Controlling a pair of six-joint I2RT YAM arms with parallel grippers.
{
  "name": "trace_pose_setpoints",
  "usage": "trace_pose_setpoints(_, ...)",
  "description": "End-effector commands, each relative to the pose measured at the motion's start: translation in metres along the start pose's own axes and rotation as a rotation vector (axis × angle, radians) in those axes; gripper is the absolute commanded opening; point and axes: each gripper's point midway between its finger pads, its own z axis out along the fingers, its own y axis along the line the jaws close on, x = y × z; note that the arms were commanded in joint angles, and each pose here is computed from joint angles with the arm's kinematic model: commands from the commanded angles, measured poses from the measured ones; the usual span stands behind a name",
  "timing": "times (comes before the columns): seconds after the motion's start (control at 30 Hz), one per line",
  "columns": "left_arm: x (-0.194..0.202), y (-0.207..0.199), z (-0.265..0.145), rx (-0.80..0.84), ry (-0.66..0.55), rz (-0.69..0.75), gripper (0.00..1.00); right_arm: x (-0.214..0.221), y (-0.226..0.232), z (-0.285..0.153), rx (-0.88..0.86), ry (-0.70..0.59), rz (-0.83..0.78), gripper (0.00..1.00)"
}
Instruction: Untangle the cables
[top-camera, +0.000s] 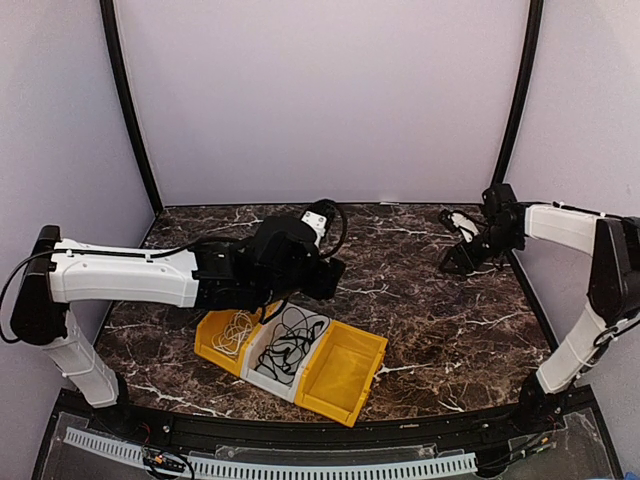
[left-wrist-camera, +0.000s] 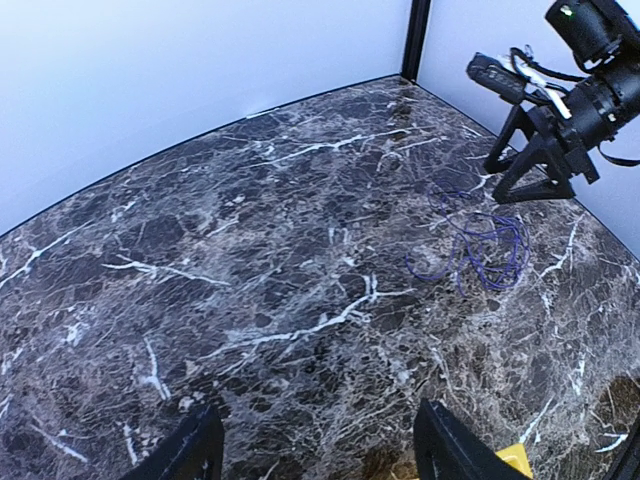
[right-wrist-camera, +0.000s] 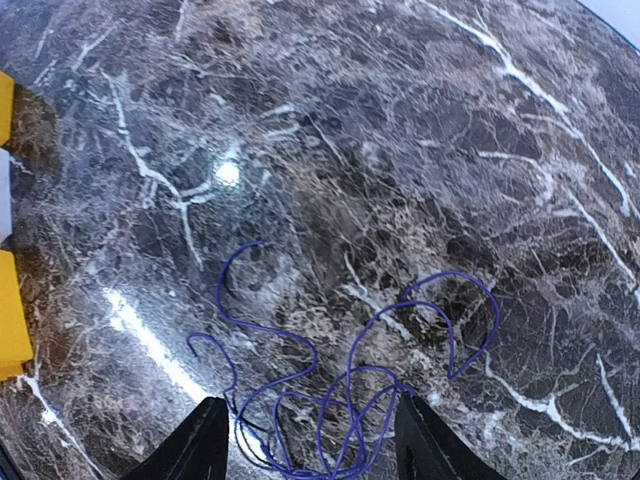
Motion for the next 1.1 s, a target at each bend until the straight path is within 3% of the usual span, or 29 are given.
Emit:
trace_pose_setpoints(0.0, -0.02, -0.03, 0.0, 0.155, -0.051, -0.036, 0.67, 0.005, -0.034, 0.009, 0.127, 0.059, 0.057, 0.56)
trace_pose_setpoints(0.2, -0.01, -0.035, -0.005, 0.205, -0.036, -0.058, 0.65, 0.014, -0.06, 0.032, 0.148, 0.12, 0.122, 0.43)
trace_pose_setpoints(0.83, 0.0, -0.036, -0.007, 0.234, -0.02, -0.11, 0.64, 0.015, -0.109, 0.081, 0.194, 0.17, 0.163, 0.37)
trace_pose_setpoints(0.9, 0.001, -0.035, -0.007, 0.231, -0.02, -0.112, 0.64, 0.016, -0.109, 0.085, 0.183, 0.167, 0.158, 0.24)
trace_pose_setpoints(0.97, 0.003, -0.035, -0.006, 0.231, -0.019, -0.113, 0.64, 0.016, -0.108, 0.088, 0.172, 0.165, 0.155, 0.04)
trace_pose_setpoints(1.07, 0.006, -0.037, -0.003, 0.24, -0.015, -0.116, 0.64, 0.015, -0.102, 0.086, 0.149, 0.157, 0.163, 0.0)
